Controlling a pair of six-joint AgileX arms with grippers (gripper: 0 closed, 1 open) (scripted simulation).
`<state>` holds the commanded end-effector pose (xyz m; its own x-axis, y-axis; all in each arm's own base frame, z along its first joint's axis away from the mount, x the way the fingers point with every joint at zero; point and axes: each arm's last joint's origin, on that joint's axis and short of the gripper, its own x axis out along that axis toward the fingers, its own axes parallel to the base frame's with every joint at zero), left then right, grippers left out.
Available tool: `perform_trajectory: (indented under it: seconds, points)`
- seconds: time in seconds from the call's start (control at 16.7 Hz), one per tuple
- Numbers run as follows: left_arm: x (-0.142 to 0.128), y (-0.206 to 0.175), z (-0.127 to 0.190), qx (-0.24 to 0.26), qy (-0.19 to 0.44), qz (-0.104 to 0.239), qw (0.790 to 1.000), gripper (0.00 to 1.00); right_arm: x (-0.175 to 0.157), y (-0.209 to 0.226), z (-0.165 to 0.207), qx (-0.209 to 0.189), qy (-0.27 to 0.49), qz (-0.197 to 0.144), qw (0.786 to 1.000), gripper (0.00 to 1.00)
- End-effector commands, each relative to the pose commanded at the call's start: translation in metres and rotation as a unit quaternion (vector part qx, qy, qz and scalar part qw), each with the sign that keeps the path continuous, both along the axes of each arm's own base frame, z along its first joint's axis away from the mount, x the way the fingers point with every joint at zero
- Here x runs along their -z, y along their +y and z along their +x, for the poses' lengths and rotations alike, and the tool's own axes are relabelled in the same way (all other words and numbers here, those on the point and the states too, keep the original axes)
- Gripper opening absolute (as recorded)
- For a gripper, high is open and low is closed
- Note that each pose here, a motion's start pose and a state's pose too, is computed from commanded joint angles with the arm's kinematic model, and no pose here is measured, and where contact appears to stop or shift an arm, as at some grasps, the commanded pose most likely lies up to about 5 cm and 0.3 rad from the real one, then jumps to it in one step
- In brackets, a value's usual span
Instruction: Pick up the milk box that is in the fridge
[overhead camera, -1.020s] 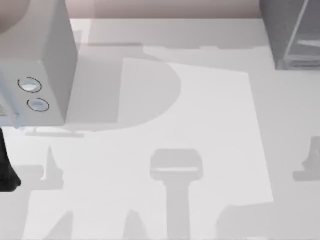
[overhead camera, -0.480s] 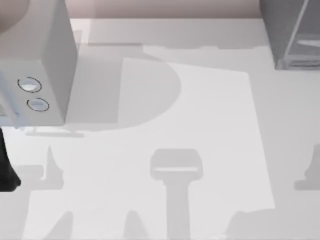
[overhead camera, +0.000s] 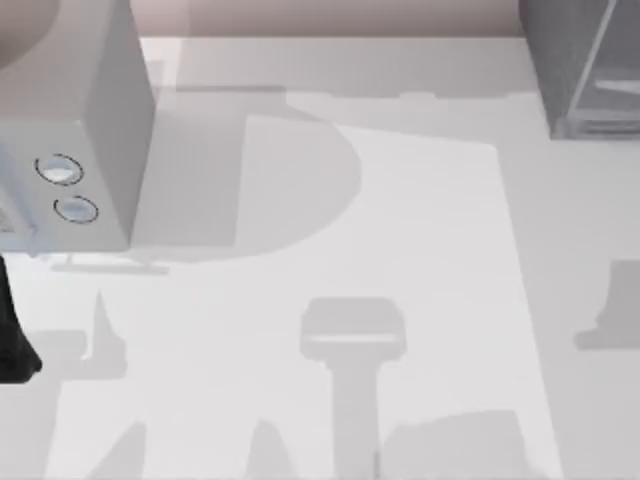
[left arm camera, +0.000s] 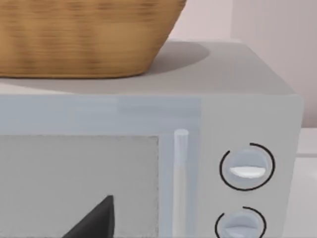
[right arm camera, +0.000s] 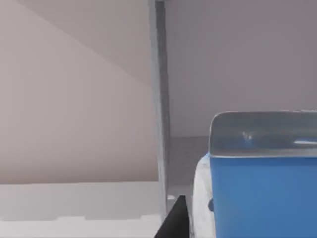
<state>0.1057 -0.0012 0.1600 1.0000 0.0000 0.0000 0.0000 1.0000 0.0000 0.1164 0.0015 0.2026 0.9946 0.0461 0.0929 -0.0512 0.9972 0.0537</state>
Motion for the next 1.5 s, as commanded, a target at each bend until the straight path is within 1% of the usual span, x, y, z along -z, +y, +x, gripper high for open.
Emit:
perform_trajectory:
  seconds: [0.18, 0.36, 0.48, 0.6, 0.72, 0.84, 0.96, 1.14, 1.26, 1.38, 1.5]
  points:
    - [0.0, 0.0, 0.0, 0.0, 0.0, 0.0, 1.0, 1.0, -0.037, 0.004, 0.024, -0.032, -0.034, 0.017, 0.999, 0.0]
    - [0.0, 0.0, 0.0, 0.0, 0.0, 0.0, 1.0, 1.0, -0.062, 0.013, 0.072, -0.076, -0.048, 0.025, 0.996, 0.0]
    - [0.0, 0.0, 0.0, 0.0, 0.0, 0.0, 1.0, 1.0, -0.065, 0.021, 0.114, -0.111, -0.049, 0.025, 0.992, 0.0]
    - [0.0, 0.0, 0.0, 0.0, 0.0, 0.0, 1.0, 1.0, -0.057, 0.032, 0.155, -0.148, -0.052, 0.019, 0.987, 0.0]
    - [0.0, 0.0, 0.0, 0.0, 0.0, 0.0, 1.0, 1.0, -0.036, 0.045, 0.193, -0.185, -0.05, 0.01, 0.981, 0.0]
    - [0.0, 0.0, 0.0, 0.0, 0.0, 0.0, 1.0, 1.0, -0.002, 0.058, 0.224, -0.222, -0.036, 0.001, 0.974, 0.0]
    - [0.0, 0.0, 0.0, 0.0, 0.0, 0.0, 1.0, 1.0, 0.035, 0.071, 0.245, -0.256, -0.019, -0.008, 0.966, 0.0]
    - [0.0, 0.0, 0.0, 0.0, 0.0, 0.0, 1.0, 1.0, 0.089, 0.086, 0.26, -0.301, 0.007, -0.022, 0.953, 0.0]
    - [0.0, 0.0, 0.0, 0.0, 0.0, 0.0, 1.0, 1.0, 0.116, 0.093, 0.263, -0.324, 0.021, -0.031, 0.945, 0.0]
    - [0.0, 0.0, 0.0, 0.0, 0.0, 0.0, 1.0, 1.0, 0.133, 0.098, 0.264, -0.341, 0.028, -0.037, 0.939, 0.0]
    - [0.0, 0.0, 0.0, 0.0, 0.0, 0.0, 1.0, 1.0, 0.139, 0.101, 0.263, -0.35, 0.03, -0.04, 0.935, 0.0]
